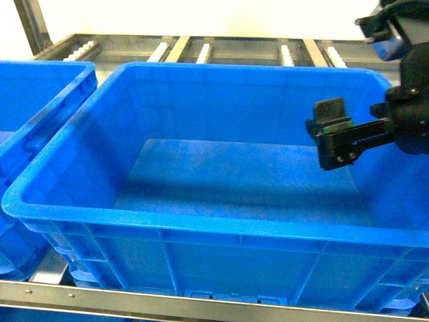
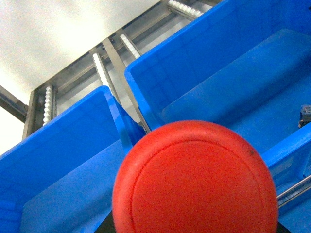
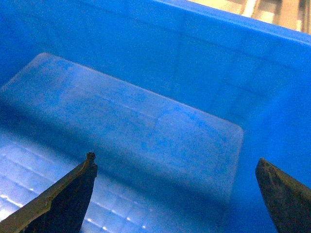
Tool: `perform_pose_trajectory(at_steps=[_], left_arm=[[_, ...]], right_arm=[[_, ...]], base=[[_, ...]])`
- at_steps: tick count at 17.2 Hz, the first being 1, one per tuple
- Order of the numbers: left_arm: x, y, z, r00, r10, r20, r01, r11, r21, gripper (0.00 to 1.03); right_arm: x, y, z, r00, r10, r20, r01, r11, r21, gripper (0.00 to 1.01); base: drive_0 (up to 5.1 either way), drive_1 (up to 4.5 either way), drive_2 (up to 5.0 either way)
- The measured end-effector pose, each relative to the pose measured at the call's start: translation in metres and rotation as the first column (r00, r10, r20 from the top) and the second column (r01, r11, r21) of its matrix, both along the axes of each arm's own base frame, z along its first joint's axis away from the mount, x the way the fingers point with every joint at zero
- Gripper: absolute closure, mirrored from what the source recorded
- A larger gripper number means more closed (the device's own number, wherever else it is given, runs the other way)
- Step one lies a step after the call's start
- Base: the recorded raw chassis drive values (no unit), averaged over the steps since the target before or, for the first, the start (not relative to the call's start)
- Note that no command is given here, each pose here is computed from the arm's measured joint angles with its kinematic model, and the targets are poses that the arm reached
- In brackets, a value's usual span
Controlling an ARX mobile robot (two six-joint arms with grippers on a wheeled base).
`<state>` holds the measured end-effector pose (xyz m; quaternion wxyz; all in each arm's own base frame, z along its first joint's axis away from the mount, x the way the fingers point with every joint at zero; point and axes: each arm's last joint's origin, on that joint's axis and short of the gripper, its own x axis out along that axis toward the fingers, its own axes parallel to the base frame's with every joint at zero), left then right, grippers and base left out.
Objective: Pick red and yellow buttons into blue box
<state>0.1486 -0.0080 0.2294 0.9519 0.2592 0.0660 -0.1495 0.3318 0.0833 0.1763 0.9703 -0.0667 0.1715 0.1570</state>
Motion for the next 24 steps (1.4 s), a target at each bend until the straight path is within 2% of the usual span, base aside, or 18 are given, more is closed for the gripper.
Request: perform_pose_trajectory(at_steps=[3, 4, 5, 7, 9, 12, 14, 17, 19, 20, 22, 24], left_arm=[[0.0, 0.0, 0.0, 1.0, 0.0, 0.0, 0.0, 1.0, 0.0, 0.79], [0.0, 0.0, 0.0, 1.0, 0.0, 0.0, 0.0, 1.0, 0.0, 0.79], [0.0, 0.0, 0.0, 1.0, 0.0, 0.0, 0.0, 1.0, 0.0, 0.79], [0.0, 0.0, 0.0, 1.0, 0.0, 0.0, 0.0, 1.0, 0.0, 0.79], [0.0, 0.0, 0.0, 1.0, 0.0, 0.0, 0.0, 1.0, 0.0, 0.79], [0.0, 0.0, 0.0, 1.0, 0.0, 0.0, 0.0, 1.0, 0.0, 0.79], [0.0, 0.0, 0.0, 1.0, 0.0, 0.0, 0.0, 1.0, 0.0, 0.79], [0.0, 0.0, 0.0, 1.0, 0.0, 0.0, 0.0, 1.0, 0.0, 0.79], [0.0, 0.0, 0.0, 1.0, 0.0, 0.0, 0.0, 1.0, 0.0, 0.79], [0.0, 0.0, 0.0, 1.0, 0.0, 0.0, 0.0, 1.0, 0.0, 0.79], [0.0, 0.0, 0.0, 1.0, 0.0, 0.0, 0.0, 1.0, 0.0, 0.79], [0.0, 0.0, 0.0, 1.0, 0.0, 0.0, 0.0, 1.0, 0.0, 0.79]], right_arm=[[-0.003, -0.011, 0.004, 1.0, -0.025, 0.01, 0.025, 0.9997, 0.001, 0.03], [-0.005, -0.017, 0.006, 0.999, -0.037, 0.012, 0.037, 0.9993, 0.004, 0.03], [-0.01, -0.029, 0.011, 0.998, -0.061, 0.013, 0.061, 0.9981, 0.007, 0.03], [-0.029, -0.05, 0.02, 0.995, -0.099, 0.027, 0.098, 0.9947, 0.029, 0.03], [-0.05, -0.063, 0.035, 0.991, -0.111, 0.072, 0.107, 0.9922, 0.064, 0.03], [-0.072, -0.084, 0.046, 0.984, -0.147, 0.098, 0.138, 0.986, 0.094, 0.03], [-0.083, -0.104, 0.044, 0.975, -0.202, 0.088, 0.193, 0.9761, 0.1, 0.03], [-0.122, -0.129, 0.032, 0.959, -0.28, 0.031, 0.275, 0.9549, 0.111, 0.03], [-0.155, -0.138, 0.027, 0.943, -0.332, 0.038, 0.325, 0.9383, 0.117, 0.03], [-0.166, -0.139, 0.024, 0.94, -0.339, 0.036, 0.333, 0.935, 0.122, 0.03], [-0.175, -0.13, 0.023, 0.952, -0.305, 0.039, 0.297, 0.9448, 0.139, 0.03], [-0.177, -0.113, 0.029, 0.968, -0.239, 0.075, 0.223, 0.9587, 0.177, 0.03]], base=[[0.0, 0.0, 0.0], [0.0, 0.0, 0.0], [0.0, 0.0, 0.0], [0.0, 0.0, 0.0], [0.0, 0.0, 0.0], [0.0, 0.0, 0.0], [0.0, 0.0, 0.0], [0.0, 0.0, 0.0], [0.0, 0.0, 0.0], [0.0, 0.0, 0.0], [0.0, 0.0, 0.0], [0.0, 0.0, 0.0]])
